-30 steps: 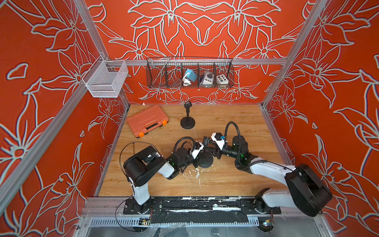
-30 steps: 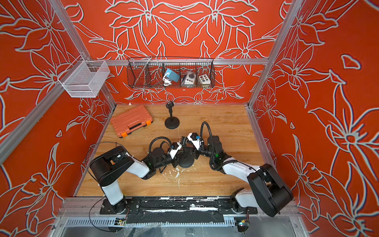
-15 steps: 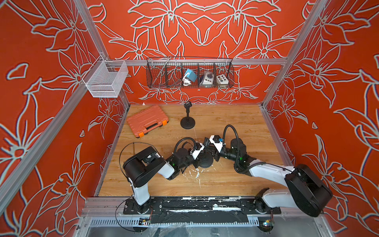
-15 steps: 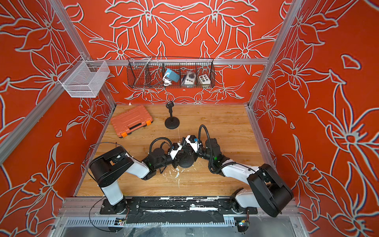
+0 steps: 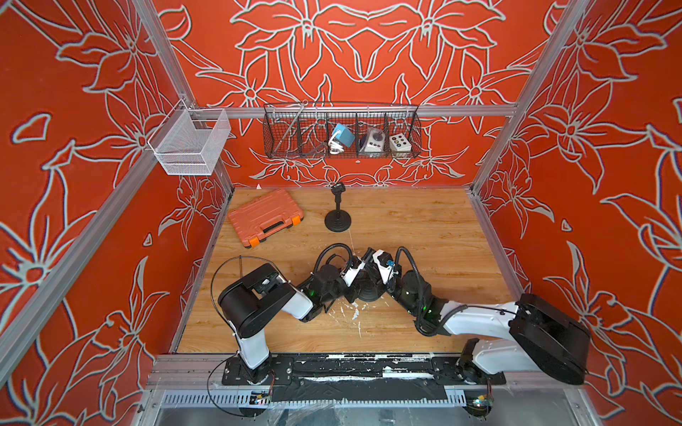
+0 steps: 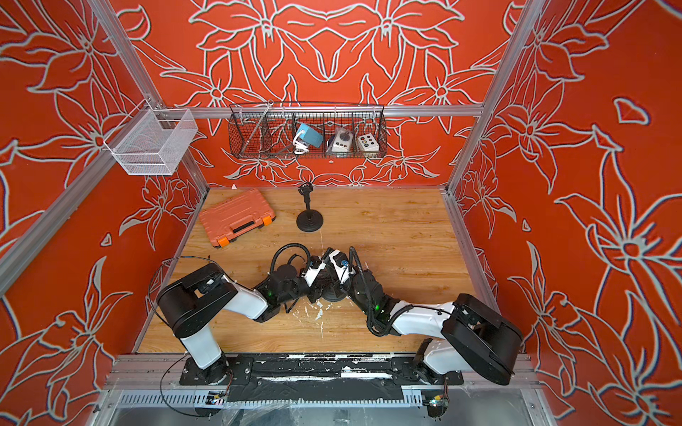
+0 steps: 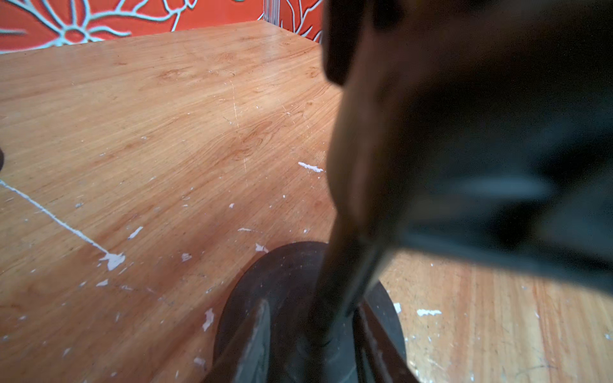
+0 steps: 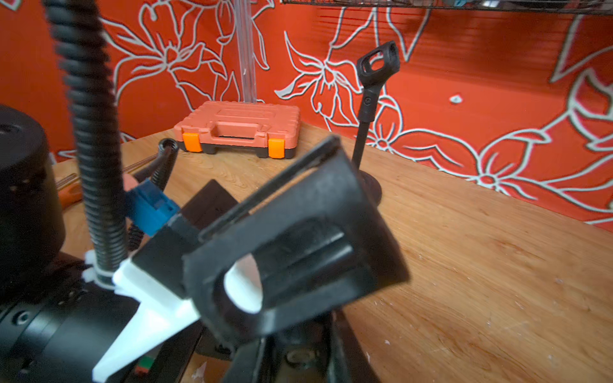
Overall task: Assemble a microphone stand
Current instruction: Screw the microphone stand pole into the microphone stand base.
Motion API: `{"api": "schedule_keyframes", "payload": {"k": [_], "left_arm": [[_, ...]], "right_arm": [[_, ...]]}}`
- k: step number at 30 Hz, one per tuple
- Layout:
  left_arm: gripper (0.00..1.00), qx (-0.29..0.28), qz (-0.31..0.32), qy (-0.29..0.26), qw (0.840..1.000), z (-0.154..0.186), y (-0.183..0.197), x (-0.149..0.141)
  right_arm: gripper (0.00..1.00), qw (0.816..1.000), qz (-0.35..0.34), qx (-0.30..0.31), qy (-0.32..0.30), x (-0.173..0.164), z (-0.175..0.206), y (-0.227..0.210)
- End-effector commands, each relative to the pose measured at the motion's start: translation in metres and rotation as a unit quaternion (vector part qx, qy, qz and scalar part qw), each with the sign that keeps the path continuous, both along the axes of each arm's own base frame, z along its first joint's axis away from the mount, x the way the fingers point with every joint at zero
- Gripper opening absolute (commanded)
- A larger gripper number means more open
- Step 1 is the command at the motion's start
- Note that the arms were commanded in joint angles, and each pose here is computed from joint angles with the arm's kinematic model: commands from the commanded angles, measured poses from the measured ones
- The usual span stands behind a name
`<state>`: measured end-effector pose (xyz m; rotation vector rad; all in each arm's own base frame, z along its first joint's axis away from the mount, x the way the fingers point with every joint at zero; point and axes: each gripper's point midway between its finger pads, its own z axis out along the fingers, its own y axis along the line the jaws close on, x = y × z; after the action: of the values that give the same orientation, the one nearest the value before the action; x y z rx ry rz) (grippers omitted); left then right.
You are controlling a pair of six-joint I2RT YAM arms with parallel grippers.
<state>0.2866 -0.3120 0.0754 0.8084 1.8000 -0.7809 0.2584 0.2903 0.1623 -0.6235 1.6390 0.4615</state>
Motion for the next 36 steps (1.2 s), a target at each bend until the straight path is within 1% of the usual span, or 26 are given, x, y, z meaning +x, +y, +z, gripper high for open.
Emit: {"api": "schedule_keyframes", "payload": {"k": [1, 4, 8, 12, 14, 15, 16, 18, 20, 25, 26, 29, 31, 33, 36], "left_arm": [[0.42, -0.025, -0.013, -0.019, 0.999, 0.022, -0.01, 0.004], [0.41, -0.035, -0.02, -0.025, 0.999, 0.031, -0.015, 0.006], [0.33, -0.043, -0.02, -0.032, 0.998, 0.036, -0.019, 0.01], [0.21, -0.037, -0.018, -0.036, 0.999, 0.032, -0.018, 0.011], [0.16, -0.029, -0.016, -0.036, 0.999, 0.026, -0.017, 0.011], [0.14, -0.026, -0.016, -0.037, 0.999, 0.024, -0.016, 0.011], [0.11, -0.021, -0.016, -0.037, 0.999, 0.02, -0.015, 0.01], [0.05, -0.011, -0.016, -0.038, 0.999, 0.014, -0.012, 0.008], [0.01, 0.004, -0.018, -0.041, 0.999, 0.005, -0.008, 0.005], [0.0, 0.039, -0.026, -0.04, 0.998, -0.013, 0.002, -0.005], [0.0, 0.045, -0.028, -0.04, 0.998, -0.016, 0.003, -0.007], [0.0, 0.06, -0.035, -0.042, 0.997, -0.022, 0.007, -0.012], [0.0, 0.072, -0.041, -0.045, 0.996, -0.024, 0.008, -0.014], [0.0, 0.082, -0.048, -0.044, 0.995, -0.028, 0.009, -0.016], [0.0, 0.084, -0.058, -0.044, 0.994, -0.028, 0.008, -0.019]], "right_arm": [[0.0, 0.993, -0.099, -0.051, 0.028, 0.008, -0.031, -0.024], [0.0, 0.991, -0.119, -0.051, 0.025, 0.004, -0.032, -0.022], [0.0, 0.991, -0.127, -0.042, 0.023, 0.0, -0.031, -0.021], [0.0, 0.995, -0.088, -0.037, 0.011, -0.006, -0.026, -0.013], [0.0, 0.998, -0.049, -0.036, 0.008, -0.011, -0.024, -0.006], [0.02, 0.999, -0.031, -0.038, 0.009, -0.013, -0.023, -0.003], [0.09, 0.999, -0.005, -0.041, 0.01, -0.016, -0.023, 0.001], [0.18, 0.998, 0.032, -0.045, 0.015, -0.019, -0.023, 0.004], [0.29, 0.996, 0.072, -0.047, 0.022, -0.022, -0.023, 0.003], [0.59, 0.984, 0.165, -0.057, 0.024, -0.03, -0.012, -0.007], [0.62, 0.981, 0.181, -0.062, 0.016, -0.032, -0.008, -0.009], [0.65, 0.968, 0.238, -0.074, 0.004, -0.038, -0.002, -0.013], [0.64, 0.96, 0.271, -0.076, 0.001, -0.039, 0.001, -0.015], [0.63, 0.95, 0.304, -0.07, 0.011, -0.039, 0.004, -0.016], [0.61, 0.937, 0.343, -0.062, 0.021, -0.037, 0.007, -0.015]]}}
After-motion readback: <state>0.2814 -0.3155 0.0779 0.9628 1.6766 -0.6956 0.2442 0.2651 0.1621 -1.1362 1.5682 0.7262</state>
